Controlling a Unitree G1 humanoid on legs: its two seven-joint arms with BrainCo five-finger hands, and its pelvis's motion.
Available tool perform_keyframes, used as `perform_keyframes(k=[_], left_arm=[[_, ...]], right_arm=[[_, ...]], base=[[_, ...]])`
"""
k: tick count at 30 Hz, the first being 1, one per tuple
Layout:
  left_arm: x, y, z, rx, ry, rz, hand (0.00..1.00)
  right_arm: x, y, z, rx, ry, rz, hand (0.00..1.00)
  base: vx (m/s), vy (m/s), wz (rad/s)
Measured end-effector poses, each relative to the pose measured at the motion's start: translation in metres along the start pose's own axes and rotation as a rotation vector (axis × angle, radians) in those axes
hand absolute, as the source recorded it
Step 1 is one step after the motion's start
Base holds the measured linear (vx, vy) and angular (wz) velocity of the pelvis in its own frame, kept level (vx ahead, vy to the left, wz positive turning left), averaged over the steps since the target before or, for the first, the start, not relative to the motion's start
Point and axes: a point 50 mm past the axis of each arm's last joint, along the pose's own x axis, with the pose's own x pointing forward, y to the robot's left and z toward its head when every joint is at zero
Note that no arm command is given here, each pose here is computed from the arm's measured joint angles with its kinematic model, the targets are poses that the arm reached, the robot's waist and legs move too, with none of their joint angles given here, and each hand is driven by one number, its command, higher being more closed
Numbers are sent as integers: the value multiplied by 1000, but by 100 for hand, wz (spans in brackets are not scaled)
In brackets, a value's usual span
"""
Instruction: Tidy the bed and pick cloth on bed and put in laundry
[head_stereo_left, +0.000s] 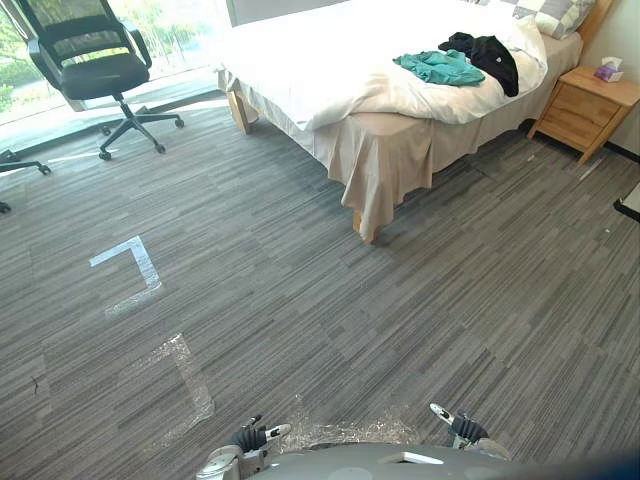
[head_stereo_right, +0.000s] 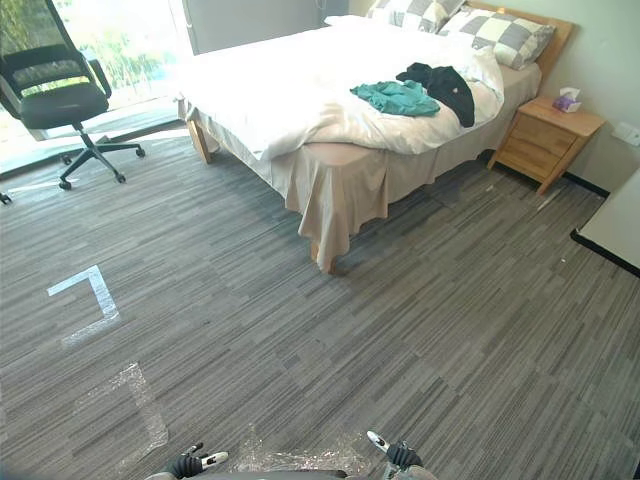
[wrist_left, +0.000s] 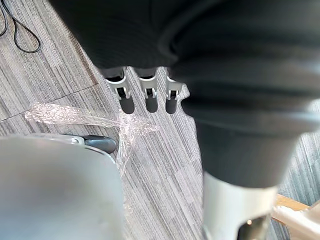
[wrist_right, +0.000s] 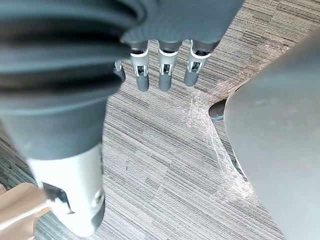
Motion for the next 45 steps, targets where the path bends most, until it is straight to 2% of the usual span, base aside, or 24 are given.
perform_keyframes(k=[7, 13, 16, 19, 22, 25, 30, 35, 38, 40, 41, 45], left_arm=[[2, 0, 8, 16, -15, -2, 0], [1, 12, 20, 16, -44, 27, 0], [5, 0, 31, 43, -65, -8, 0], [7, -10, 39, -43, -106, -34, 0], [5, -8, 36, -51, -123, -30, 0], [6, -23, 27, -61, -119, -66, 0], [5, -33, 33, -57, -201, -111, 0], [3, -35, 53, -100, -318, -128, 0], [3, -41, 55, -81, -326, -143, 0], [3, -49, 47, -152, -310, -144, 0], [4, -38, 51, -129, -309, -121, 0], [4, -32, 49, -124, -292, -94, 0]], right_arm=[[2, 5, 14, 21, -57, 9, 0], [2, 9, 14, 157, -73, -5, 0], [2, 2, 22, 241, -105, -32, 0], [1, 2, 31, 283, -152, -26, 0], [-3, 1, 15, 302, -156, -39, 0], [-5, -3, 8, 331, -152, -71, 0], [-2, -15, 17, 174, -144, -79, 0], [3, 2, 37, 68, -173, 3, 0], [3, 6, 37, 1, -176, 30, 0], [-1, -10, 34, -22, -179, 1, 0], [-1, -8, 27, -33, -156, 2, 0], [-1, -3, 18, -44, -134, 21, 0]], base=[[-25, 18, -13], [41, -9, -48], [136, -160, -39], [312, -183, -51], [522, -313, -36], [494, -403, -28], [587, -330, -50], [486, -154, -78], [473, 20, -58], [492, 151, -7], [493, 178, 58], [491, 153, 44]])
